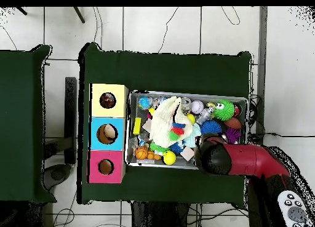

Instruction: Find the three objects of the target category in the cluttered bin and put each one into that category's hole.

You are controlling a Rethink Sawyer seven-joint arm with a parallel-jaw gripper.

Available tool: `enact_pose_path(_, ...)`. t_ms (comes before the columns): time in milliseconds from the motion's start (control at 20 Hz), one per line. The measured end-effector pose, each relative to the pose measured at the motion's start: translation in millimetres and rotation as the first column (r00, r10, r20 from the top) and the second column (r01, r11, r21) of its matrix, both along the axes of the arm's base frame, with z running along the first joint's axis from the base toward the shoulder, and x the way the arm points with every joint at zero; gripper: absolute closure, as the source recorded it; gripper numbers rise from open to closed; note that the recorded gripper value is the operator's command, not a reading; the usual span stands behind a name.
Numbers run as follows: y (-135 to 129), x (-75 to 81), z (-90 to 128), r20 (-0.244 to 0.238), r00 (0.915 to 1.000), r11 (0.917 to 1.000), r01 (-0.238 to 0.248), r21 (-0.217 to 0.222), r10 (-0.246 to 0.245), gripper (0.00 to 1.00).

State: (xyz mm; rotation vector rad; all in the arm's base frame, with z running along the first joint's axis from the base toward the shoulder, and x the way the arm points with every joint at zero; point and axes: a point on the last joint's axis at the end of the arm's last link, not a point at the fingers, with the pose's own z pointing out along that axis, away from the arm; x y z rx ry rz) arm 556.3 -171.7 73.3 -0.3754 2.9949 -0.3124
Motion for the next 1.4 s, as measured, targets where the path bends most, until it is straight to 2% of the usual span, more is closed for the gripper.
enact_pose_path(200, -2, -3.0, -3, -0.006, 0.9999, 0.9998, -0.016, -0.008, 0.016, 0.0)
enact_pose_path(500, -1, -12.8, -22, -0.035, 0.9982, 0.9987, -0.05, -0.008, 0.049, 0.0)
enact_pose_path(750, 1, -30.3, -48, -0.077, 0.9928, 0.9958, -0.092, 0.0, 0.092, 0.0)
enact_pose_path(950, -1, -42.8, -61, -0.104, 0.9883, 0.9937, -0.112, -0.001, 0.112, 0.0)
enact_pose_path(1200, -9, -52.0, -64, -0.121, 0.9852, 0.9921, -0.125, -0.015, 0.122, 0.0)
enact_pose_path(1400, -22, -54.3, -58, -0.115, 0.9875, 0.9932, -0.112, -0.029, 0.108, 0.0)
